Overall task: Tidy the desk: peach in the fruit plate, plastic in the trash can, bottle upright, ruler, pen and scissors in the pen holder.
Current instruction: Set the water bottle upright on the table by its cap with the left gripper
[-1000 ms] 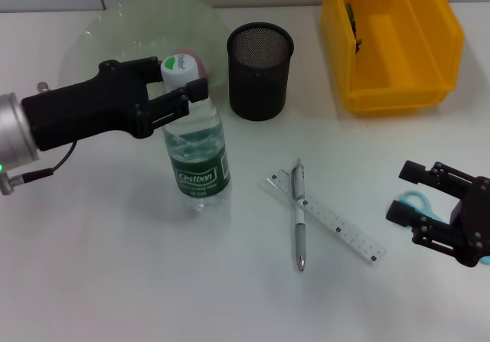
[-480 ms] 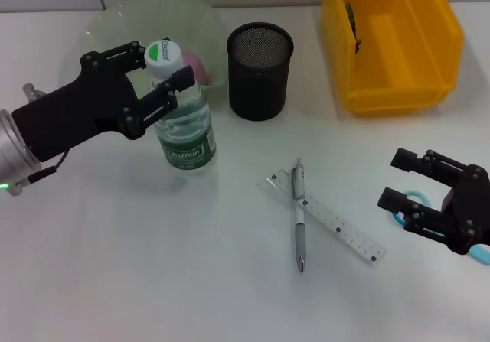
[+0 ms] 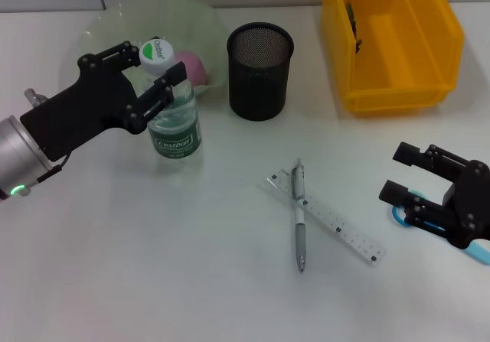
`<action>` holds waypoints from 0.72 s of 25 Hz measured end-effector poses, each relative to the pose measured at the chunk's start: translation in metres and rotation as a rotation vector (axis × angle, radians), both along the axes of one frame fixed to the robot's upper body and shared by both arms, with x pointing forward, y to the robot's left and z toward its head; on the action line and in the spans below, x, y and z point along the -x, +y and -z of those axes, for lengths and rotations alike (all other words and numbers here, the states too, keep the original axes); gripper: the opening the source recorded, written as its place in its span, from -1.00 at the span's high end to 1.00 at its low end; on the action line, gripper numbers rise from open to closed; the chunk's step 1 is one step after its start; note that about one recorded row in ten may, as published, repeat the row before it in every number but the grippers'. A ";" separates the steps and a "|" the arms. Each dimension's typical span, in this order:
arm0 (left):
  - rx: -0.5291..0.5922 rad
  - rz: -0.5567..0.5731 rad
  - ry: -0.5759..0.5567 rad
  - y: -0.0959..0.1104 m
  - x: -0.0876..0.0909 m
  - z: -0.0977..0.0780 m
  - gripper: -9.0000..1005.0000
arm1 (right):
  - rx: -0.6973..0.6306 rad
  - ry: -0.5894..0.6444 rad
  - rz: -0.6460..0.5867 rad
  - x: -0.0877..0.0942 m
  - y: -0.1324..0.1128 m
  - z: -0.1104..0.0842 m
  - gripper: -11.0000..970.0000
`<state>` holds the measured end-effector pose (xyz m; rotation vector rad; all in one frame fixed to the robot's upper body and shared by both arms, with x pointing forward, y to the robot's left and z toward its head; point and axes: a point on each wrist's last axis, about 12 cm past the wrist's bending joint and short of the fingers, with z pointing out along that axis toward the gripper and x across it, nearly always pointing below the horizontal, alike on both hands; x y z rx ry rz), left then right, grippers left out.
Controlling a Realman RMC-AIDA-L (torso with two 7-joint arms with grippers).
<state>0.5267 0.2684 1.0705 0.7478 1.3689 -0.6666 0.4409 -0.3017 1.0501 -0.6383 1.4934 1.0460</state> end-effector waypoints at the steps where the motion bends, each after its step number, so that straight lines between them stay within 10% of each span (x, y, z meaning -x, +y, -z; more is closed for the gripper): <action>1: -0.007 -0.007 0.007 0.000 -0.001 0.001 -0.03 | 0.000 0.000 0.000 0.000 0.000 0.000 -0.45; 18: -0.045 -0.028 0.019 -0.003 0.001 0.013 -0.13 | -0.001 -0.006 -0.005 -0.002 0.002 -0.001 -0.45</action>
